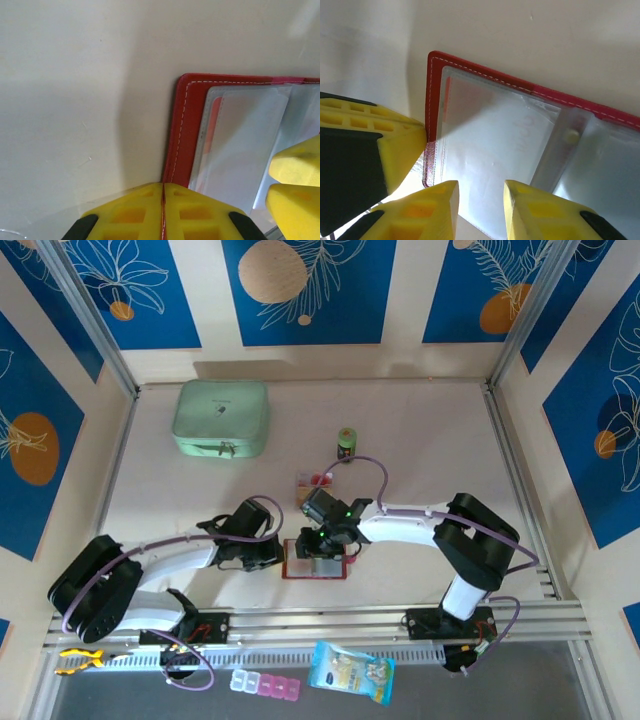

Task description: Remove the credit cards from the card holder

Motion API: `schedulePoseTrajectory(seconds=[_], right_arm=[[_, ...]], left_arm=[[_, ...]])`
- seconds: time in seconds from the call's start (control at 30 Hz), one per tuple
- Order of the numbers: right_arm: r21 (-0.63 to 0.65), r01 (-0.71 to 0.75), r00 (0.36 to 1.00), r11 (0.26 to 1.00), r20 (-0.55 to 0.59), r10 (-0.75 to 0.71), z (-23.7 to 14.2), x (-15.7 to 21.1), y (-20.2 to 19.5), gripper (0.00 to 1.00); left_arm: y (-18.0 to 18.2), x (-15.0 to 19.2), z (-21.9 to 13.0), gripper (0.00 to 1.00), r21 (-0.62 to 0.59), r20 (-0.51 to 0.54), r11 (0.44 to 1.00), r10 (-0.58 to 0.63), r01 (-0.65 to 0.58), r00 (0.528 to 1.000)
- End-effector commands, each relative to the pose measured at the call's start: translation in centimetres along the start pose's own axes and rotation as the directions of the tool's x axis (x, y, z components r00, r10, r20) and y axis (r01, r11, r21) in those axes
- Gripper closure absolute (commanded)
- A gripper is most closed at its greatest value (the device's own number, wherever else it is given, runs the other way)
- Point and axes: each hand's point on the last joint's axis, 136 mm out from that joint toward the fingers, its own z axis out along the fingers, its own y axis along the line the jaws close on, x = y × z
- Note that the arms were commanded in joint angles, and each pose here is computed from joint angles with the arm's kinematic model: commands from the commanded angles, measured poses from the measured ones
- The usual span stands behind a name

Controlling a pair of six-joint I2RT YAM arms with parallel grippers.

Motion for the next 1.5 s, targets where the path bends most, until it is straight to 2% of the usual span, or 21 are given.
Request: schedulePoseTrajectory(seconds=[0.0, 0.3, 0.5, 0.7, 0.87, 1.07, 1.47], right_arm=[[-0.027, -0.046, 0.999, 0.999, -0.015, 0.045, 0.5, 0.3, -0.1, 0.7], [-0.016, -0.071, 0.997, 0.997, -0.019, 0.071, 0.9, 0.4, -0.9, 0.7], [-0.016, -0.074, 0.997, 0.997, -0.023, 0.074, 1.0, 0.5, -1.0, 0.7], [-0.011, -0.077, 0.997, 0.997, -0.03, 0.076, 1.2, 0.6, -1.2, 0.7], [-0.007, -0.081, 0.996, 0.997, -0.03, 0.081, 1.2, 0.6, -1.3, 0.7], [0.026, -0.091, 0.996, 0.995, -0.023, 0.092, 0.9, 0.8, -2.0, 0.7], [0.058, -0.103, 0.995, 0.993, -0.007, 0.104, 0.2, 0.9, -3.2, 0.7]], left_arm=[[-0.1, 0.1, 0.0, 0.91, -0.013, -0.005, 1.0, 0.022, -0.022, 1.0], [-0.1, 0.1, 0.0, 0.91, -0.017, -0.006, 1.0, 0.012, -0.012, 1.0], [-1.8, -0.7, -1.0, 0.91, 0.026, 0.025, 0.999, 0.027, -0.028, 0.999], [-2.5, -0.6, -0.6, 0.92, 0.064, 0.013, 0.998, 0.02, -0.021, 1.0], [-1.9, 0.0, 0.4, 0.93, 0.036, -0.03, 0.999, 0.014, -0.013, 0.999], [0.6, 0.8, 1.2, 0.93, -0.067, -0.063, 0.997, -0.028, 0.023, 0.998], [1.1, 0.9, 1.2, 0.93, -0.078, -0.057, 0.997, -0.034, 0.03, 0.998]])
